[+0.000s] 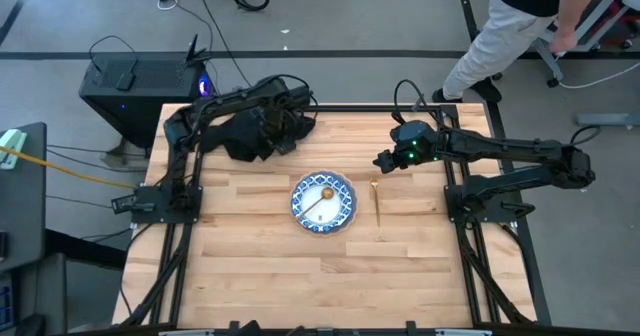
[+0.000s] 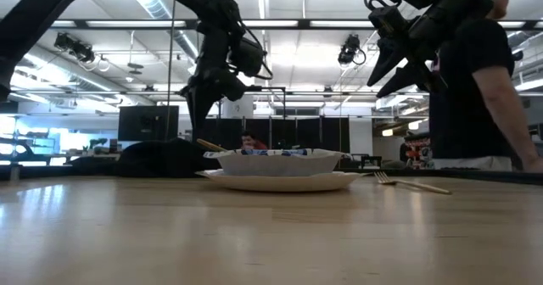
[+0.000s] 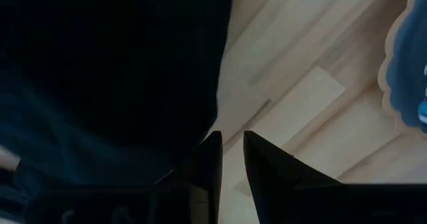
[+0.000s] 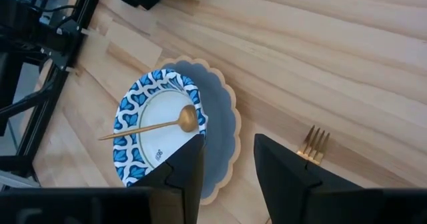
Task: Set table place
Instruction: Fold the black napkin
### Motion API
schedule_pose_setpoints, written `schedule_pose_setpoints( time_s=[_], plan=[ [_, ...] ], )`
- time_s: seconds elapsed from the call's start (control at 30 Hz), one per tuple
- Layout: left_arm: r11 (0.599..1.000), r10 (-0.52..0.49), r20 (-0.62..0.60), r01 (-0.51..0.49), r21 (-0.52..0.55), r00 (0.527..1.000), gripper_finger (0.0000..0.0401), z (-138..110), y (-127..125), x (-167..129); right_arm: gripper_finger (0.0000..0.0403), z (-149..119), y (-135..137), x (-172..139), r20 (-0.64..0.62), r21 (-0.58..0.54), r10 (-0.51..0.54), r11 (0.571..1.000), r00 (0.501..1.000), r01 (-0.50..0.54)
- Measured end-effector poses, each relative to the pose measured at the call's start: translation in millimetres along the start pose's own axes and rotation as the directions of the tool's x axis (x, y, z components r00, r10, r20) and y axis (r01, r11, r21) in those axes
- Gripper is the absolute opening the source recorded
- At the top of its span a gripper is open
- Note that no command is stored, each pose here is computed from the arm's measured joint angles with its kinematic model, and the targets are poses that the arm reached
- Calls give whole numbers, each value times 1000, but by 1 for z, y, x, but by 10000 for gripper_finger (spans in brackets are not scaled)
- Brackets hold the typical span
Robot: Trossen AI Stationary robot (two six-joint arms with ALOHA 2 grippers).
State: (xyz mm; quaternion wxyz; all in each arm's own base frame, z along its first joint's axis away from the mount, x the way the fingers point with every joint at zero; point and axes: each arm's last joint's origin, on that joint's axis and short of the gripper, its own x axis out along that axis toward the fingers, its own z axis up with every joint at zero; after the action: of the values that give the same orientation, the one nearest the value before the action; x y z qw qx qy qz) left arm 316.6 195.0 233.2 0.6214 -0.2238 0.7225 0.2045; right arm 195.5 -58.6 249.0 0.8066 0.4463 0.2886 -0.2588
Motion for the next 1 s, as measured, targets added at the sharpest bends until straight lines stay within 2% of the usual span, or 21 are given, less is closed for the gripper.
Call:
schedule_pose_setpoints(
  time_s=[0.2,0.4,0.57,0.7,0.87,1.0],
  plan=[
    [1000,2,-1,-2,-4,1000,66,4,2,8,136,0,0,0,-1,0,-1,1000,1000,1],
    [1000,27,-77,-27,0,997,62,-3,4,38,136,0,0,0,-1,0,0,1000,1000,0],
    [999,29,-85,-28,19,996,69,-6,4,55,136,0,0,0,0,2,-1,1000,1000,1],
    [999,30,-94,-28,23,995,70,-7,3,59,136,0,0,0,-1,4,-1,1000,1000,1],
    [996,84,-129,-79,43,988,62,-12,5,66,136,0,0,0,-1,4,0,1000,1000,0],
    [995,83,-95,-77,68,992,56,-11,5,57,136,0,0,0,0,4,-1,1000,1000,1]
  ],
)
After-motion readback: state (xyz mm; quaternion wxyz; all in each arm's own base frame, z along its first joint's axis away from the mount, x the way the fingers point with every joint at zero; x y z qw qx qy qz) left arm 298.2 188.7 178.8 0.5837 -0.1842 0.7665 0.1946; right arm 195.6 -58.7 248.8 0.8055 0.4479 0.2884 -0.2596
